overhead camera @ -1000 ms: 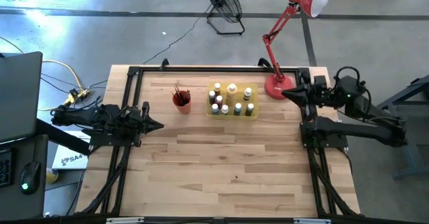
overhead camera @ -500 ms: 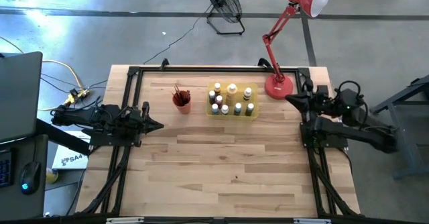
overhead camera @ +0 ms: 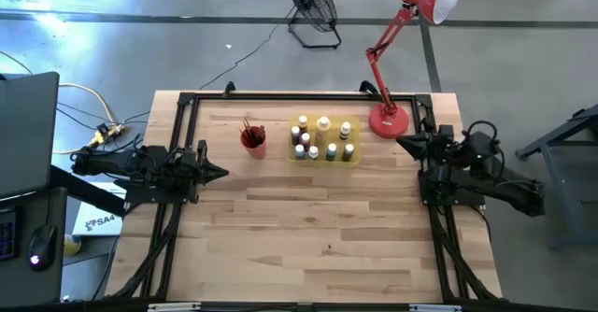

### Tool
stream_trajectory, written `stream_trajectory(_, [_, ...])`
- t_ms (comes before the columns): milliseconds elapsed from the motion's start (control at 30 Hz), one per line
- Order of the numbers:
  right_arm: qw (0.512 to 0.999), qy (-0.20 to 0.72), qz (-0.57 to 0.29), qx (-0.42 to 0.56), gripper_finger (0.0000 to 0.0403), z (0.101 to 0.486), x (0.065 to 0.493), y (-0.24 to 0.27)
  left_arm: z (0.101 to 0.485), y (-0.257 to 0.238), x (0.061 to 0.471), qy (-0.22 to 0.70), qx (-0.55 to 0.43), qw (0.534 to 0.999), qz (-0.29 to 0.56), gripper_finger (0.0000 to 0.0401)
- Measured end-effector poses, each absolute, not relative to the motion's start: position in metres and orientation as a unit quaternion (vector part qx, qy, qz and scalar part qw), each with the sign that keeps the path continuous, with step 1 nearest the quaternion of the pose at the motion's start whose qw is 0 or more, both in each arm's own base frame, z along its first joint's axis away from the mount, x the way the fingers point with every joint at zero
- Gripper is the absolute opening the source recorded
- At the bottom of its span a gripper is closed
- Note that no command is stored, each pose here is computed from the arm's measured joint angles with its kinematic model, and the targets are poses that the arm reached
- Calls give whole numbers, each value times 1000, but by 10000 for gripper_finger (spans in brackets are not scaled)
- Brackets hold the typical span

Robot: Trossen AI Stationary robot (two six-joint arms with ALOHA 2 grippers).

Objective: Pick & Place Paint Supplies
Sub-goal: Return to Home Position

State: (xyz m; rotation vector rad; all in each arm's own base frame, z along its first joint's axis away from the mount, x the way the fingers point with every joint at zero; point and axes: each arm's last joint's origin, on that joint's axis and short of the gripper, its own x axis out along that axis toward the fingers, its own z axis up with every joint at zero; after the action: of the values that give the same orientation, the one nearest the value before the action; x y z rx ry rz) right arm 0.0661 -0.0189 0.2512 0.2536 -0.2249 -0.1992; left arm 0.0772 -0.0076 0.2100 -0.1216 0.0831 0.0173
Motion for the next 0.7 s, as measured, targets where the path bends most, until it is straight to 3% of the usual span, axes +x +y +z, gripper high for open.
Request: stream_trajectory(700, [980,-66,-114,149,4,175,93,-28,209,-6,77,44,-59,997,29,0])
